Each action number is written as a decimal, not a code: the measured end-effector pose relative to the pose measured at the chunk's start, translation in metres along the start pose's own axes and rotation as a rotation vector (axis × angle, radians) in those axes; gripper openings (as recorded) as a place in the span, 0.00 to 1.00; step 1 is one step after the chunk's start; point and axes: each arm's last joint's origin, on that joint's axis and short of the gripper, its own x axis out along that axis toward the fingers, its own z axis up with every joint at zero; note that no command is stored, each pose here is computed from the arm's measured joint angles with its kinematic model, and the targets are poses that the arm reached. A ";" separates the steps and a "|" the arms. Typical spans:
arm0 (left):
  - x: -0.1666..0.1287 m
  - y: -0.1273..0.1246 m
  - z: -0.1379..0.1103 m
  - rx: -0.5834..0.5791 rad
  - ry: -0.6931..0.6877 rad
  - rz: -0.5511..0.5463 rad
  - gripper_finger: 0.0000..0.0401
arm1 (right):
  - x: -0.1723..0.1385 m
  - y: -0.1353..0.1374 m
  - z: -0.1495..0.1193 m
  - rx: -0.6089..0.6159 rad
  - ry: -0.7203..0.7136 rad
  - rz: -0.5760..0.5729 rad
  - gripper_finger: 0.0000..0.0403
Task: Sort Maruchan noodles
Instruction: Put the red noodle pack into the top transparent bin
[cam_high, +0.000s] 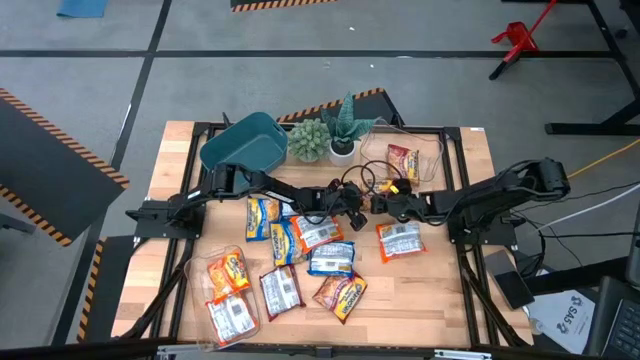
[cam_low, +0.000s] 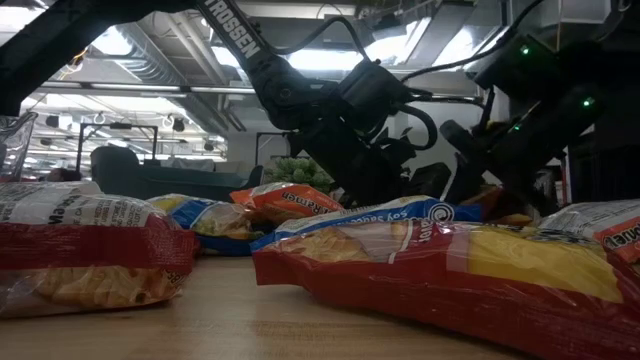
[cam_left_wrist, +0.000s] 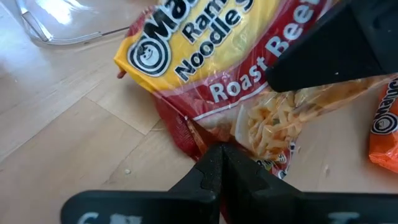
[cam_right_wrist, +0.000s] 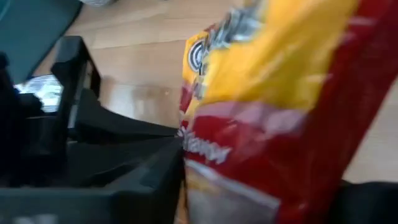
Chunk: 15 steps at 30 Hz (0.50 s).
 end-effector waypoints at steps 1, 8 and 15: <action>0.000 0.000 0.000 0.000 0.001 -0.001 0.00 | 0.000 0.001 0.000 0.002 -0.001 0.003 0.33; -0.007 -0.003 0.005 -0.004 0.032 -0.071 0.00 | 0.000 0.002 0.000 0.010 0.014 0.026 0.27; -0.036 -0.017 0.016 0.024 0.087 -0.115 0.00 | -0.002 0.005 0.000 0.002 0.044 0.050 0.27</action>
